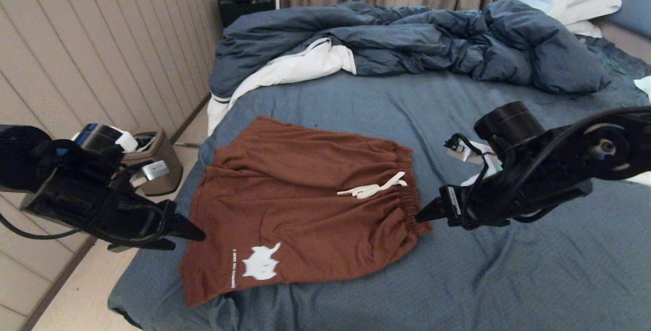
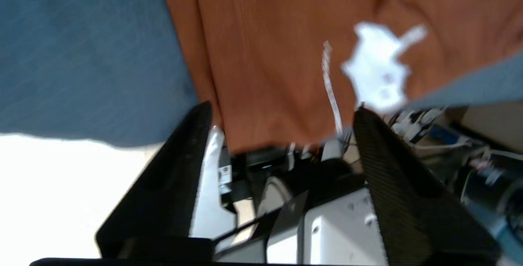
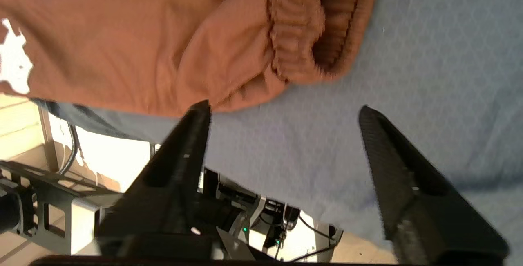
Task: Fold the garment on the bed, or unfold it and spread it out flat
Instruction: Fold the brown shorts
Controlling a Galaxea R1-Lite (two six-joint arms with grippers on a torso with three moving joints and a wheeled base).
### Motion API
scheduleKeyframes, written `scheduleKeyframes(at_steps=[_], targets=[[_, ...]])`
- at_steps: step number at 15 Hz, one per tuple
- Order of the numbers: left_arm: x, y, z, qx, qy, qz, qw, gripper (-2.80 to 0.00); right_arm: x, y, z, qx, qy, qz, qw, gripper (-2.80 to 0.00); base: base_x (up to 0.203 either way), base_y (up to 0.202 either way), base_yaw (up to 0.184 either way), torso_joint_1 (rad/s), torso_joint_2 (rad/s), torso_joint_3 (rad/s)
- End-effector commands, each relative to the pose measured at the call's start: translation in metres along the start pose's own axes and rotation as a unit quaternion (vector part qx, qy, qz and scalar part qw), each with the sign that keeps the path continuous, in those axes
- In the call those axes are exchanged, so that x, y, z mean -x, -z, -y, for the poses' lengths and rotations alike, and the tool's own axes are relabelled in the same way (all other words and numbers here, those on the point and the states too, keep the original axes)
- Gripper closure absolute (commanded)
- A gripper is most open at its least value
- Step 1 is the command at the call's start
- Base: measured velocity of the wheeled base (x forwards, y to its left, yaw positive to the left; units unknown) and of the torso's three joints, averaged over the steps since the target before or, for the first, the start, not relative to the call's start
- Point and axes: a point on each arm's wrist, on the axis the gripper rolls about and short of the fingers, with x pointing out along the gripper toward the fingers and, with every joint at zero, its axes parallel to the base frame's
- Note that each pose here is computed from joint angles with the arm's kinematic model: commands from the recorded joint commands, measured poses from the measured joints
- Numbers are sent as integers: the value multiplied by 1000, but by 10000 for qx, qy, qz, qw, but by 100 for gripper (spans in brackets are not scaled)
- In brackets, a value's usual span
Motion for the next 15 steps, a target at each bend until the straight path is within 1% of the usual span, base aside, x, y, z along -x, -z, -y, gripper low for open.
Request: scheduleKeyframes(at_steps=[1,3,5,9,11,12,15], targets=[[-24,-8,-9,158,-4,-171,9997,-280,-3,-5,1,-14,-1,50,10000,-280,0,0,0,0,0,0],[-32,-10,-11,257,44,-189,9995,-280,0,-8,0,0,-12,179,9998,-280,0,0,0,0,0,0],[-34,-9,-6,222,238,-257,9991,-280,2,-7,0,3,-18,209,9998,-280,0,0,0,0,0,0],[-47,-8,-11,359,220,-433,9982,-280,-1,-8,0,1,-18,175,9998,-280,0,0,0,0,0,0],[-50,-4,-9,328,266,-490,9979,-280,-3,-7,1,-13,-14,145,9999,-280,0,0,0,0,0,0],[-50,-4,-8,296,280,-467,9981,0,-4,-7,1,-22,-6,133,9999,-280,0,0,0,0,0,0],[-51,-8,-5,252,315,-350,9986,0,-4,-9,1,3,-25,206,9998,-280,0,0,0,0,0,0]])
